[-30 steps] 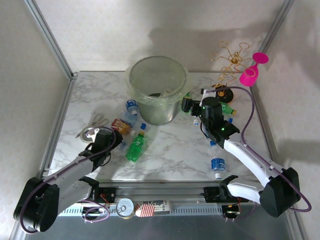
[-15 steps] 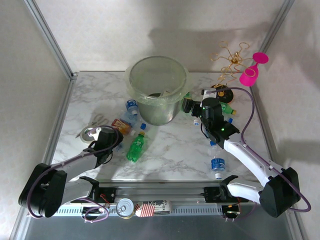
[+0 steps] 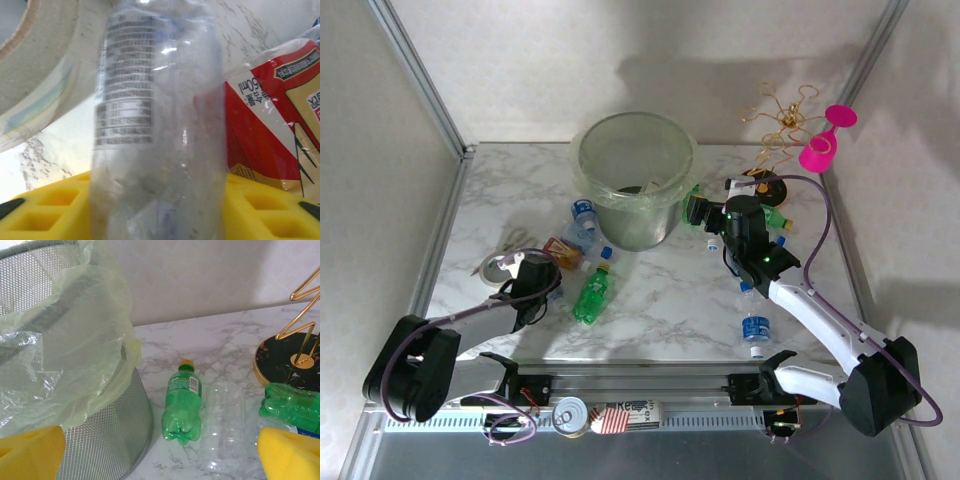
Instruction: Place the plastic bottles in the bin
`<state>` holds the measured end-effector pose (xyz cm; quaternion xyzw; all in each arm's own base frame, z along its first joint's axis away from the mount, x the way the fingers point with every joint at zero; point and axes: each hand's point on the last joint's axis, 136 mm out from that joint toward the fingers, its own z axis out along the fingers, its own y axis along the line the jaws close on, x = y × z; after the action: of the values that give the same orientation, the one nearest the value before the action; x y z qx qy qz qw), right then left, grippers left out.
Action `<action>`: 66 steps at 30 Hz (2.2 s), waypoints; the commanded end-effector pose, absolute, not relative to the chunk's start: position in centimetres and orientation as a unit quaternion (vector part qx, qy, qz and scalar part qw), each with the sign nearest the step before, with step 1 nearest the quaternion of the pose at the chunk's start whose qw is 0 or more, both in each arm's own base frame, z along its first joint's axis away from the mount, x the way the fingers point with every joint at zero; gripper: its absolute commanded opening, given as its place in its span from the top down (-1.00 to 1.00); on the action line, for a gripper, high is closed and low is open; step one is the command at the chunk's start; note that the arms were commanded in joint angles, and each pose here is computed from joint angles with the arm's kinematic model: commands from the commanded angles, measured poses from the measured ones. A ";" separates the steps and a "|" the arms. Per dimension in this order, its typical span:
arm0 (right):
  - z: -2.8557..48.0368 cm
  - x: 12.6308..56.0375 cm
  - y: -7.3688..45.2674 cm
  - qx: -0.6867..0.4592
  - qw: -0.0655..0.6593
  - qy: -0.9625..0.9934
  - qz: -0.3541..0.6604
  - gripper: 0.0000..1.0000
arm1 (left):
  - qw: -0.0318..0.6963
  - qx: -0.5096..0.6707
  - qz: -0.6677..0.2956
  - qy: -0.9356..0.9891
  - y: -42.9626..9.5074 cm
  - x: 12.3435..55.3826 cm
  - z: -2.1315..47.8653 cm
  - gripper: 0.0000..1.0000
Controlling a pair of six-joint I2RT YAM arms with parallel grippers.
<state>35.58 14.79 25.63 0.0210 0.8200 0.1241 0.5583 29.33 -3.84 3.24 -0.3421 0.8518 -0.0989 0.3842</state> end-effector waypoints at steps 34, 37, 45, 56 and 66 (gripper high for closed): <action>22.4 34.8 13.7 0.041 0.538 0.832 0.132 -0.98 | 0.663 -0.095 -0.352 0.654 -12.9 37.4 45.1 0.12; 22.3 34.4 13.4 0.048 0.537 0.832 0.134 -0.98 | 0.655 -0.059 -0.360 0.662 -15.6 39.0 45.8 0.12; 22.5 33.3 12.9 0.057 0.538 0.828 0.146 -0.97 | 0.607 0.007 -0.345 0.715 -22.6 43.7 43.1 0.11; 21.9 32.1 12.0 0.064 0.534 0.831 0.141 -0.97 | 0.556 0.018 -0.280 0.782 -27.0 49.9 35.5 0.09; 22.0 31.2 10.9 0.071 0.539 0.829 0.130 -0.97 | 0.530 0.026 -0.245 0.811 -28.7 52.3 31.9 -0.02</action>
<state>31.44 11.80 22.23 0.0578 0.8297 0.1420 0.5368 52.29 -28.33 30.48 0.0189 0.8167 -0.2552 0.5172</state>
